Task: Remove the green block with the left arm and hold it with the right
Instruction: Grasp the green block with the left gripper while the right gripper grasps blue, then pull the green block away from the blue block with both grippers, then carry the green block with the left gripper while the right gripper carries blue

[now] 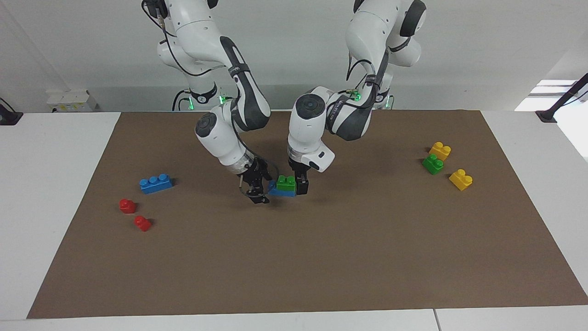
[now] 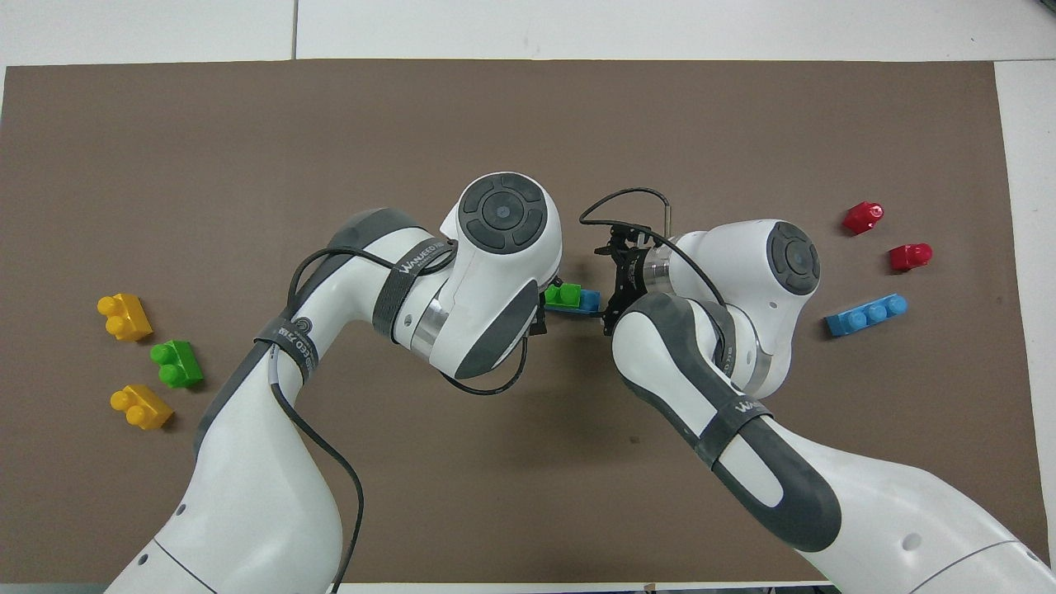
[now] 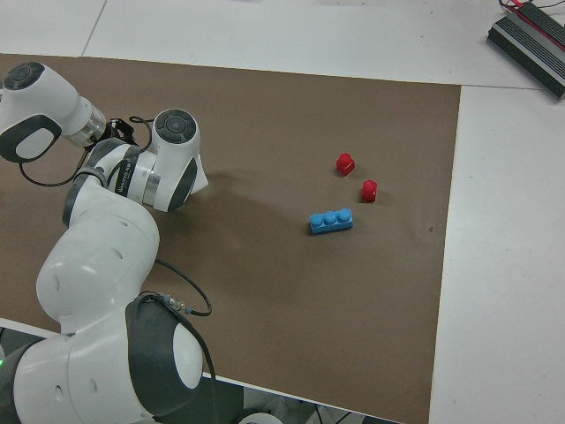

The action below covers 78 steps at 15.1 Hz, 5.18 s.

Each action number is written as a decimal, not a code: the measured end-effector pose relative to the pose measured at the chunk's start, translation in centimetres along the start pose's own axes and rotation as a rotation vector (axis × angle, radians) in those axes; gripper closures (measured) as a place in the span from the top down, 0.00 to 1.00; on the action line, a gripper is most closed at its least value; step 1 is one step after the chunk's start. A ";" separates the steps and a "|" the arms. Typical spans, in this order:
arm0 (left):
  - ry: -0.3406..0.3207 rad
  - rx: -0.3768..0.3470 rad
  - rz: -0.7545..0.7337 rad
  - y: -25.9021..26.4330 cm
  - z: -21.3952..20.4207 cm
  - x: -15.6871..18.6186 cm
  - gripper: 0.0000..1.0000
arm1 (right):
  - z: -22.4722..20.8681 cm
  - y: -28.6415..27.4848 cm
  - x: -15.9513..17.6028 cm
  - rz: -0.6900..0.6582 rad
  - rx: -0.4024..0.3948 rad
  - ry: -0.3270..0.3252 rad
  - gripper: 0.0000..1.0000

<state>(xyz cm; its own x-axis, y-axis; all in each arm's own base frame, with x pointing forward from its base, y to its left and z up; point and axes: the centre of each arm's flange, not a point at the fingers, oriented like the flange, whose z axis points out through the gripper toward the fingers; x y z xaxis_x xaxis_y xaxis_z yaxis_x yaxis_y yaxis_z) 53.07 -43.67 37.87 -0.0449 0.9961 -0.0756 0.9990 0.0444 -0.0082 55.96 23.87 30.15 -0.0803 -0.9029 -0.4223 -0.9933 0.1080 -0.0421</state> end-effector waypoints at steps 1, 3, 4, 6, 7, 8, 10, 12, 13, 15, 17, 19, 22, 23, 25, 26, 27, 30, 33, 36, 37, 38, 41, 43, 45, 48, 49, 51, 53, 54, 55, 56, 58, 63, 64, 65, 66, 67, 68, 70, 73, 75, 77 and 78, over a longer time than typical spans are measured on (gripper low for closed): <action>0.001 -0.006 -0.001 -0.1 0.0 -0.1 1.00 | 0.2 0.1 -0.2 -0.004 0.003 0.001 1.00; 0.005 -0.014 0.002 -0.5 0.0 -0.6 1.00 | 0.7 0.2 -0.4 -0.008 0.006 0.004 1.00; 0.007 -0.015 0.006 -0.8 0.0 -1.0 1.00 | 0.7 0.3 -0.3 -0.008 0.005 0.005 0.93; 0.010 -0.012 0.015 -1.6 0.1 -1.7 1.00 | 0.8 0.3 -0.3 -0.014 0.005 0.005 0.90; 0.011 -0.012 0.021 -1.9 0.1 -2.1 1.00 | 0.8 0.3 -0.3 -0.019 0.005 0.005 0.90; 0.012 -0.012 0.023 -2.2 0.2 -2.4 1.00 | 0.8 0.2 -0.3 -0.022 0.005 0.005 0.90; 0.014 -0.019 0.014 -2.4 0.2 -2.6 1.00 | 0.8 0.2 -0.3 -0.024 0.005 0.006 0.80; 0.020 -0.023 0.010 -2.3 0.4 -2.5 1.00 | 0.8 0.2 -0.3 -0.024 0.005 0.006 0.78; 0.022 -0.021 0.009 -2.2 0.6 -2.5 1.00 | 0.8 0.2 -0.3 -0.024 0.005 0.006 0.71; 0.023 -0.021 0.006 -2.1 1.0 -2.4 1.00 | 0.8 0.2 -0.3 -0.024 0.005 0.006 0.70; 0.022 -0.023 0.006 -2.0 1.3 -2.4 1.00 | 0.8 0.2 -0.3 -0.024 0.005 0.006 0.63; 0.024 -0.024 0.005 -2.1 1.9 -2.3 1.00 | 0.8 0.2 -0.3 -0.025 0.005 0.006 0.60; 0.028 -0.032 0.001 -2.2 2.6 -2.1 1.00 | 0.7 0.2 -0.3 -0.025 0.009 0.006 0.51; 0.028 -0.033 0.001 -2.2 2.8 -2.1 1.00 | 0.7 0.1 -0.3 -0.025 0.015 0.006 0.51; 0.030 -0.032 -0.001 -2.3 3.0 -2.0 1.00 | 0.6 0.0 -0.3 -0.032 0.023 0.005 0.36; 0.029 -0.033 -0.005 -2.3 3.0 -2.0 1.00 | 0.6 0.1 -0.4 -0.050 0.023 0.005 0.34; 0.029 -0.038 -0.013 -2.2 3.0 -2.0 1.00 | 0.7 0.2 -0.6 -0.072 0.022 0.005 0.34; 0.031 -0.062 -0.039 -2.3 3.0 -2.3 1.00 | 0.8 0.4 -1.0 -0.115 0.020 0.005 0.34; 0.027 -0.067 -0.045 -2.5 3.1 -2.5 1.00 | 0.9 0.5 -1.1 -0.126 0.019 0.005 0.34; 0.028 -0.070 -0.048 -2.6 3.6 -2.3 1.00 | 0.9 0.5 -1.1 -0.115 0.019 -0.002 0.34; 0.030 -0.074 -0.050 -2.7 3.7 -2.3 0.93 | 1.0 0.5 -1.1 -0.109 0.019 -0.009 0.34; 0.035 -0.080 -0.049 -2.7 3.8 -2.3 0.81 | 1.0 0.5 -1.1 -0.105 0.018 -0.013 0.34; 0.046 -0.094 -0.044 -2.7 3.8 -2.3 0.63 | 1.0 0.5 -1.0 -0.104 0.018 -0.014 0.34; 0.052 -0.114 -0.036 -2.3 3.5 -2.2 0.39 | 1.0 0.6 -1.1 -0.123 0.018 -0.014 0.34; 0.053 -0.115 -0.035 -2.4 3.5 -2.2 0.35 | 1.0 0.6 -1.1 -0.132 0.021 -0.014 0.34; 0.050 -0.120 -0.037 -2.3 3.0 -2.2 0.35 | 1.0 0.5 -1.2 -0.144 0.031 -0.013 0.34; 0.047 -0.124 -0.039 -2.3 2.4 -2.1 0.35 | 0.9 0.5 -1.2 -0.145 0.036 -0.012 0.34; 0.042 -0.139 -0.056 -2.1 -0.4 -1.5 0.35 | 1.0 0.4 -1.1 -0.145 0.039 -0.011 0.34; 0.042 -0.155 -0.088 -1.4 -4.3 0.3 0.35 | 1.0 0.4 -1.1 -0.146 0.038 -0.011 0.34; 0.045 -0.160 -0.103 -1.2 -6.3 1.4 0.35 | 1.0 0.4 -1.1 -0.146 0.038 -0.011 0.34; 0.051 -0.163 -0.111 -1.0 -8.1 2.4 0.35 | 1.0 0.4 -1.1 -0.146 0.038 -0.011 0.34; 0.060 -0.162 -0.108 -0.9 -9.7 3.5 0.35 | 1.0 0.4 -1.1 -0.148 0.039 -0.011 0.34; 0.085 -0.152 -0.084 -0.5 -12.2 6.0 0.35 | 0.8 0.3 -1.0 -0.187 0.042 -0.010 0.34; 0.088 -0.107 0.017 1.8 -16.3 13.0 0.35 | -2.9 -2.0 0.7 -0.263 0.072 -0.027 0.34; 0.076 -0.101 0.043 2.4 -17.2 14.8 0.35 | -4.4 -2.7 1.5 -0.273 0.067 -0.039 0.34; 0.065 -0.094 0.071 2.9 -18.2 16.7 0.35 | -6.0 -3.6 2.6 -0.275 0.058 -0.053 0.34; 0.057 -0.089 0.103 3.4 -19.1 18.6 0.35 | -7.8 -4.5 3.9 -0.271 0.044 -0.069 0.34; 0.053 -0.086 0.136 3.8 -19.8 20.5 0.35 | -9.6 -5.4 5.6 -0.265 0.033 -0.084 0.34; 0.056 -0.079 0.178 4.2 -20.3 22.2 0.35 | -11.2 -6.3 7.6 -0.265 0.025 -0.093 0.34; 0.066 -0.063 0.283 4.9 -20.6 25.1 0.35 | -13.9 -7.6 11.9 -0.266 0.009 -0.095 0.34; 0.075 -0.033 0.456 6.1 -19.8 29.9 0.35 | -16.5 -8.3 17.9 -0.231 0.003 -0.050 0.34; 0.065 -0.011 0.567 6.6 -19.3 33.6 0.35 | -17.8 -8.4 20.9 -0.205 -0.017 -0.044 0.34; 0.059 0.004 0.662 6.8 -18.7 37.0 0.35 | -19.4 -8.7 23.4 -0.187 -0.032 -0.037 0.34; 0.059 0.004 0.693 6.9 -18.3 38.2 0.35 | -20.0 -8.8 24.5 -0.187 -0.033 -0.032 0.34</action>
<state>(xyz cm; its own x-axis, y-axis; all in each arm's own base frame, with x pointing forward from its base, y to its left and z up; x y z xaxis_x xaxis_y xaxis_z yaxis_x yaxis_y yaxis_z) 58.33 -3.89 53.17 0.6037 0.7971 -0.0104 0.7972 -0.6035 0.0183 61.04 -7.56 38.27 0.1085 -0.8921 -0.4385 -0.9928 -0.0748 -0.0934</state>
